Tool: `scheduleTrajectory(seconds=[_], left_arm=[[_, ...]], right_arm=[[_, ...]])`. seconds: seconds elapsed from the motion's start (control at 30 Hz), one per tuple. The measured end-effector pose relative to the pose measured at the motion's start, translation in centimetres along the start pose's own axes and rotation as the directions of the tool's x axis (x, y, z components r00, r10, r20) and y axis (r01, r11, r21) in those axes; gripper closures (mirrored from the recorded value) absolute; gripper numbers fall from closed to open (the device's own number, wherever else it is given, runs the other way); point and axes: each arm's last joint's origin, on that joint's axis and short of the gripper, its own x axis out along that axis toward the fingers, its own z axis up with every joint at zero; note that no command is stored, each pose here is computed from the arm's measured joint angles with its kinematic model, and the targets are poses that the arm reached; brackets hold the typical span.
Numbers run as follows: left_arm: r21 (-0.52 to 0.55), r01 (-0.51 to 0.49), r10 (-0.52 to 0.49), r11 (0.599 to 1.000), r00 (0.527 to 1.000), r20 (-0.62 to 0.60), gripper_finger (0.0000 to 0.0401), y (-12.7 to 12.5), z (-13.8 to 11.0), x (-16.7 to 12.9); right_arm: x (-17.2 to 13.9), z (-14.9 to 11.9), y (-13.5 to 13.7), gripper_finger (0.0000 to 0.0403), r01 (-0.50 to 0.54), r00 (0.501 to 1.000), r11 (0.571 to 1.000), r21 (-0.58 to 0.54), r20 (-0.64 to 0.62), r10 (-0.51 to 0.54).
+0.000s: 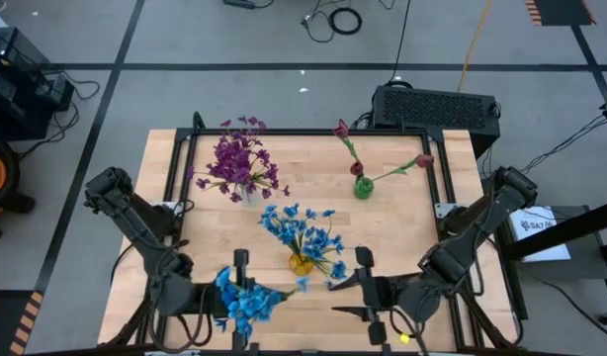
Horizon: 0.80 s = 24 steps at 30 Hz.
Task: Sort flowers into vase by color
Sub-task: Put the blue flowers into the yellow vase
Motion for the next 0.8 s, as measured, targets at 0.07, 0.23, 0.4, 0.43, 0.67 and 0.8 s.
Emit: scheduleTrajectory(seconds=[0.07,0.23,0.4,0.43,0.67,0.8], left_arm=[[0.014,-0.034,0.034,0.999,0.999,-0.039,0.0388,-0.2,-0.3,-0.3],[0.016,-0.04,0.041,0.999,0.997,-0.058,0.0383,-1.2,-0.3,-1.4],[0.058,-0.088,0.094,0.994,0.989,-0.115,0.0383,-1.6,-2.7,-1.0],[0.076,-0.111,0.12,0.991,0.984,-0.13,0.0383,-1.5,-3.5,-0.9],[0.043,-0.214,0.218,0.976,0.964,-0.152,0.0382,1.0,-7.3,0.9],[0.002,-0.219,0.218,0.976,0.968,-0.126,0.0382,2.1,-8.7,1.4]], right_arm=[[-0.8,0.3,0.4,0.0231,-0.022,1.0,1.0,0.005,0.013,0.022],[-3.1,0.8,1.2,0.0223,-0.082,0.996,0.997,0.005,0.035,0.082],[-4.3,0.6,1.6,0.0223,-0.104,0.994,0.994,-0.018,0.017,0.105],[-4.4,0.6,1.7,0.0223,-0.107,0.994,0.994,-0.023,0.013,0.107],[-4.8,0.0,1.5,0.0222,-0.097,0.995,0.993,-0.067,-0.046,0.094],[-4.8,-0.3,1.3,0.0222,-0.086,0.994,0.993,-0.085,-0.076,0.079]])
